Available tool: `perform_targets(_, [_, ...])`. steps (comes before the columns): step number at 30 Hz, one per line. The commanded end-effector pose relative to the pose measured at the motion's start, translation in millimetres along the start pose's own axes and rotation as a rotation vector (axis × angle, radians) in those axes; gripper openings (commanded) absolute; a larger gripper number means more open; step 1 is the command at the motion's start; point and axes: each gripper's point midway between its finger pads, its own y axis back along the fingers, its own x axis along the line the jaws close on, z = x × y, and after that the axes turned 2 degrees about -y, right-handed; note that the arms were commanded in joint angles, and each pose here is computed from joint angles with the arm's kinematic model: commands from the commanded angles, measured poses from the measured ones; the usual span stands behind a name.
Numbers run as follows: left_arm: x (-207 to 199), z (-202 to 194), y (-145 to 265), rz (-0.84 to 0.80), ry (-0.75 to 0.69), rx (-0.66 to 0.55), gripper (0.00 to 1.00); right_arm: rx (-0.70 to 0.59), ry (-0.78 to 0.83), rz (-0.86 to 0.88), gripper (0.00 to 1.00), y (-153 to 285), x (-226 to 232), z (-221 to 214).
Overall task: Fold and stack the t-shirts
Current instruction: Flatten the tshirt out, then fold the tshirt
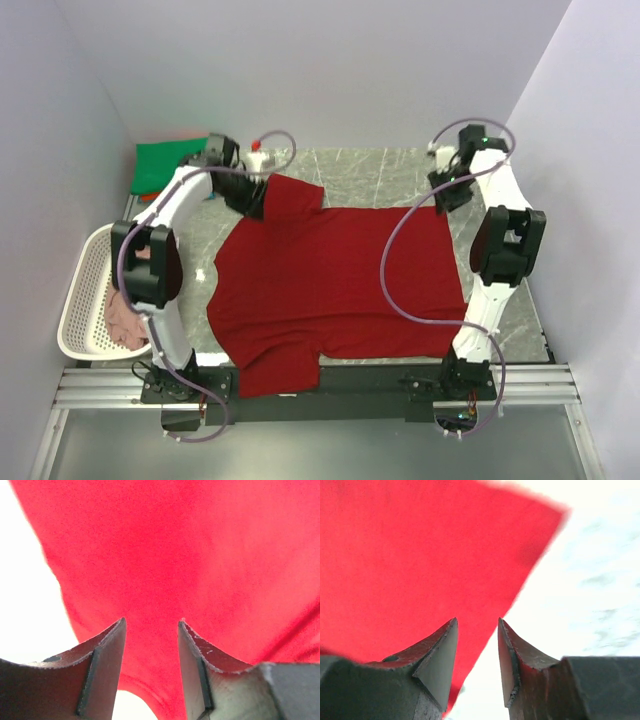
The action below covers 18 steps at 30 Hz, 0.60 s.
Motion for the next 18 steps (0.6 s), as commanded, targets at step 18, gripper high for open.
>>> perform_targets(18, [107.2,90.5,-47.5,0.148,0.157,-0.183,0.54,-0.19,-0.144,-0.202,0.46,-56.7,-86.2,81.1])
